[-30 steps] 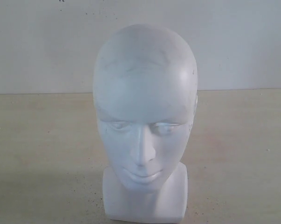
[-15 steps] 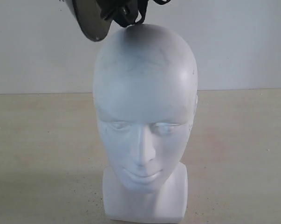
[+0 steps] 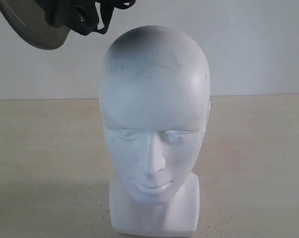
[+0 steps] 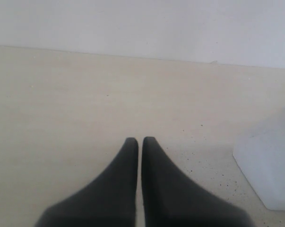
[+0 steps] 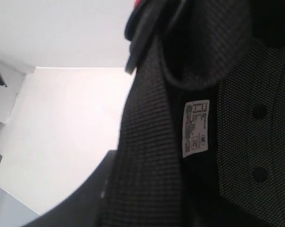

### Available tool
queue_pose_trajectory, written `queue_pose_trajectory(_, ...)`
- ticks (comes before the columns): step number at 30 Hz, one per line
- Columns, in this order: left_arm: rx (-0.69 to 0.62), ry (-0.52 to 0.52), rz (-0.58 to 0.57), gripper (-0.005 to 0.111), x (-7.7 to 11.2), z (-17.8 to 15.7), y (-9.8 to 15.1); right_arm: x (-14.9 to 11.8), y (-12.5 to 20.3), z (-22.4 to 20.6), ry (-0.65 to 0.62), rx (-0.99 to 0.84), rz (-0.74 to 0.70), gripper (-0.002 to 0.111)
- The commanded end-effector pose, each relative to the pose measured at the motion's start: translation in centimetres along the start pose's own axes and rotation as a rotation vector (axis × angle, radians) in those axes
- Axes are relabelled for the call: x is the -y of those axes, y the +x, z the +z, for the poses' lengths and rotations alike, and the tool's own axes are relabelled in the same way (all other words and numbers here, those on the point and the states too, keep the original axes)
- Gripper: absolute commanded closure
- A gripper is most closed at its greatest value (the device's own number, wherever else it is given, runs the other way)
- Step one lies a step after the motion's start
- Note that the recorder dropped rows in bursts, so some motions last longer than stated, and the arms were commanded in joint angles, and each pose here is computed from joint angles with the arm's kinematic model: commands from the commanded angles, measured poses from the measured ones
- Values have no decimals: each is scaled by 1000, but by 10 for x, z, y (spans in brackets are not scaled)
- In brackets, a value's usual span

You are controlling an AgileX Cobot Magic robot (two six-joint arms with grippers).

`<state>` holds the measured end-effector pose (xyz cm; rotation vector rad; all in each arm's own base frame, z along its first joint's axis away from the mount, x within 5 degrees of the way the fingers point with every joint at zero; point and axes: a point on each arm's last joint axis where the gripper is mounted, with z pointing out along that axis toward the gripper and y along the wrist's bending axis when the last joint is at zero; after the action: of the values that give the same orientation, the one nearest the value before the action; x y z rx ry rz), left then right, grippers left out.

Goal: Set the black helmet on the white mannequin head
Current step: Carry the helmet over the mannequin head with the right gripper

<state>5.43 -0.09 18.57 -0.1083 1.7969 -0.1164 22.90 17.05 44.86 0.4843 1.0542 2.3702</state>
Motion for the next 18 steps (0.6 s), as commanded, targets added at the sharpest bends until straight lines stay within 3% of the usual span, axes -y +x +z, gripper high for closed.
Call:
queue_pose_trajectory(1,-4,3,2,102,0,0,1,-22,4,5,-245,-74,29,108)
queue_pose_trajectory(18,-4,3,2,102,0,0,1,-7,-3,7,-204,-43,46,108)
